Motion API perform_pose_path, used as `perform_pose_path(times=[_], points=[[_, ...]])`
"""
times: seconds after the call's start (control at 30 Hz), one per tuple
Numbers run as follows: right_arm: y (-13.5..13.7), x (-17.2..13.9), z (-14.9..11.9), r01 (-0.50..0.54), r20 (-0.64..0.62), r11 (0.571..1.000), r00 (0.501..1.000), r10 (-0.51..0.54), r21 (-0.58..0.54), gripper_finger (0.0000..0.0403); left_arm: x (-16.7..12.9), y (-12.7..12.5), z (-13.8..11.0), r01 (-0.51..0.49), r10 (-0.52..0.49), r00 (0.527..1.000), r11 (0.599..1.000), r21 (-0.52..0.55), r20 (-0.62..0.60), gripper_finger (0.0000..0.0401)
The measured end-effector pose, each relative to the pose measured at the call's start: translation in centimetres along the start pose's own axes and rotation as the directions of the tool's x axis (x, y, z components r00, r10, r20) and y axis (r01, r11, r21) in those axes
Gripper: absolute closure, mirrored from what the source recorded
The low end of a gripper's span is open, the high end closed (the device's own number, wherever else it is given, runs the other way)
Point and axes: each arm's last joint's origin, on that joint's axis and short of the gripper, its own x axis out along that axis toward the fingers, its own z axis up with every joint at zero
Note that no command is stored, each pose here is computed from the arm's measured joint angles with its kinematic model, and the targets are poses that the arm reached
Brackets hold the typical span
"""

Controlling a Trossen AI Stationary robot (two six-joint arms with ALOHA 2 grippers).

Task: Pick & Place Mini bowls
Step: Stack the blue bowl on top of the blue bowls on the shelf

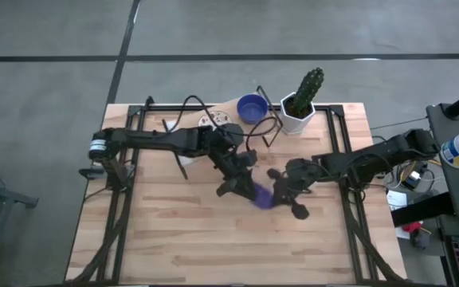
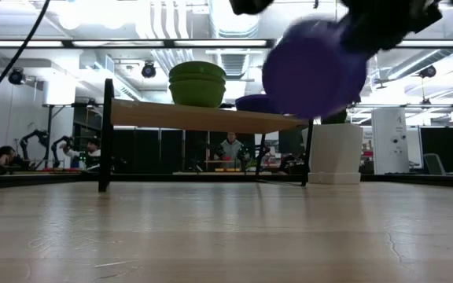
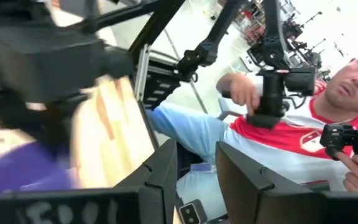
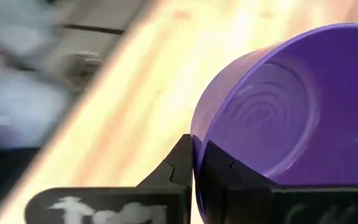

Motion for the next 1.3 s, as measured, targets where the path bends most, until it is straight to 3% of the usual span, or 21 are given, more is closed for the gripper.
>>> perform_pose_path(times=[0.13, 0.2, 0.33, 0.47, 0.63, 0.73, 0.87, 1.03, 1.3], points=[[-0.2, -1.7, 1.2, 0.311, -0.03, 0.95, 0.95, -0.311, -0.012, 0.0395, -0.3, -1.4, 0.0, -0.033, 0.031, 0.999, 0.998, 0.06, 0.022, 0.0299], [-0.4, -2.4, 1.9, 0.444, -0.033, 0.894, 0.894, -0.446, -0.054, 0.0395, -0.1, -2.0, -0.4, -0.138, 0.133, 0.99, 0.986, 0.096, 0.051, 0.0299], [-0.5, -3.9, 3.9, 0.632, 0.02, 0.759, 0.77, -0.637, -0.154, 0.0395, -0.2, -2.9, -1.5, -0.371, 0.359, 0.928, 0.915, 0.16, 0.1, 0.0298], [-1.0, -5.0, 5.9, 0.714, 0.054, 0.653, 0.684, -0.728, -0.254, 0.0395, -0.6, -3.5, -3.1, -0.417, 0.397, 0.908, 0.887, 0.2, 0.134, 0.0298], [-2.6, -7.5, 8.5, 0.771, 0.049, 0.578, 0.61, -0.791, -0.267, 0.0395, -1.9, -4.1, -5.8, -0.384, 0.329, 0.913, 0.894, 0.232, 0.243, 0.0298], [-4.4, -8.7, 9.5, 0.788, -0.037, 0.551, 0.564, -0.825, -0.273, 0.0395, -3.4, -4.8, -7.5, -0.369, 0.282, 0.906, 0.892, 0.261, 0.316, 0.0298], [-7.1, -9.8, 10.7, 0.78, -0.145, 0.558, 0.541, -0.829, -0.284, 0.0395, -5.5, -5.7, -9.6, -0.364, 0.251, 0.899, 0.883, 0.296, 0.358, 0.0298], [-11.4, -10.3, 12.1, 0.709, -0.238, 0.641, 0.595, -0.768, -0.295, 0.0395, -8.0, -6.4, -12.0, -0.415, 0.273, 0.873, 0.852, 0.32, 0.403, 0.0298], [-17.5, -9.5, 12.7, 0.65, -0.446, 0.711, 0.571, -0.689, -0.267, 0.0395, -10.5, -6.6, -15.6, -0.456, 0.297, 0.837, 0.843, 0.285, 0.46, 0.0298]])
